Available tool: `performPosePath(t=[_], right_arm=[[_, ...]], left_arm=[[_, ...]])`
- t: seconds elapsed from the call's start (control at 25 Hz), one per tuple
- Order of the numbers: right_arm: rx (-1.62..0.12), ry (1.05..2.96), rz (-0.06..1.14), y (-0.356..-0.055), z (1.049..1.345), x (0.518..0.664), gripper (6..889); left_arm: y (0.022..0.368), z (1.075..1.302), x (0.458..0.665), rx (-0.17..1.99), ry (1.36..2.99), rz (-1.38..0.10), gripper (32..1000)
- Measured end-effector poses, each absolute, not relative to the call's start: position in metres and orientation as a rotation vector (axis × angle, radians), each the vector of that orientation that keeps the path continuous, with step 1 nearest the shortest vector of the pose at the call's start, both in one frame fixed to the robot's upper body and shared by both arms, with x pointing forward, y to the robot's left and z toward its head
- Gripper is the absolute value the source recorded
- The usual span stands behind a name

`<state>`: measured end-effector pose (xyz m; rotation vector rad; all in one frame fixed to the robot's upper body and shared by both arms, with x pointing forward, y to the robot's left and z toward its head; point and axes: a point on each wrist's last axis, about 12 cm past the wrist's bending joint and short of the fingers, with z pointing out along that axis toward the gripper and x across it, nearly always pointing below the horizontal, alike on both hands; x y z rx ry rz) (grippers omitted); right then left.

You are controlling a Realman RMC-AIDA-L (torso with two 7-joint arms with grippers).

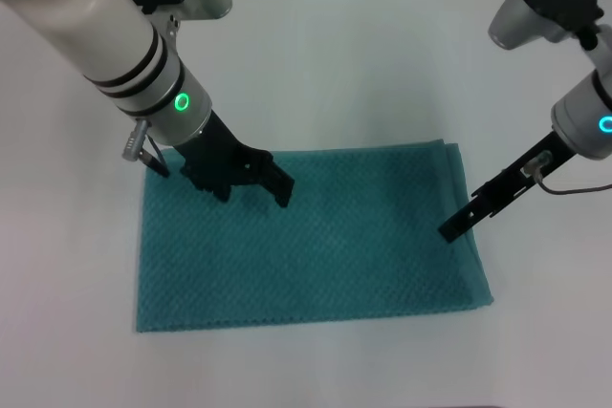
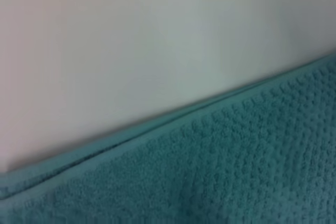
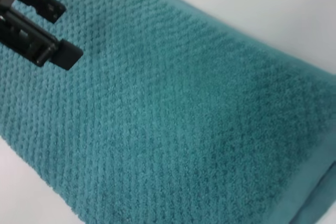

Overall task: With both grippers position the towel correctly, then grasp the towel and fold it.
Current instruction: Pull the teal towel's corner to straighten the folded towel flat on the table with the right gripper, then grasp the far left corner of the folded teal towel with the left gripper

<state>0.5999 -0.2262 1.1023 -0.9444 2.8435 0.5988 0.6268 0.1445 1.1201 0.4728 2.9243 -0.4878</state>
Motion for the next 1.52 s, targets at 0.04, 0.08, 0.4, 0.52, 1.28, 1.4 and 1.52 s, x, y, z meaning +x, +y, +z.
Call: performPosePath(t=[0.04, 0.08, 0.4, 0.52, 1.28, 1.4, 1.52], right_arm=[[-0.941, 2.844, 0.597, -0.227, 1.104, 0.6, 857], [-0.937, 2.844, 0.596, -0.227, 1.106, 0.601, 856], [-0.891, 2.842, 0.573, -0.237, 1.12, 0.603, 854], [-0.883, 2.842, 0.564, -0.239, 1.122, 0.604, 854], [-0.862, 2.848, 0.544, -0.245, 1.128, 0.608, 854], [-0.863, 2.843, 0.54, -0.244, 1.129, 0.609, 854], [-0.865, 2.841, 0.538, -0.244, 1.13, 0.61, 854]], left_arm=[[0.146, 1.119, 0.626, 0.47, 2.927, -0.486, 906], [0.147, 1.119, 0.626, 0.467, 2.929, -0.484, 906], [0.157, 1.118, 0.625, 0.469, 2.961, -0.43, 906], [0.162, 1.119, 0.626, 0.465, 2.972, -0.399, 907], [0.208, 1.134, 0.633, 0.316, 2.981, -0.211, 897], [0.208, 1.135, 0.633, 0.322, 2.984, -0.194, 887], [0.206, 1.135, 0.633, 0.327, 2.986, -0.199, 877]])
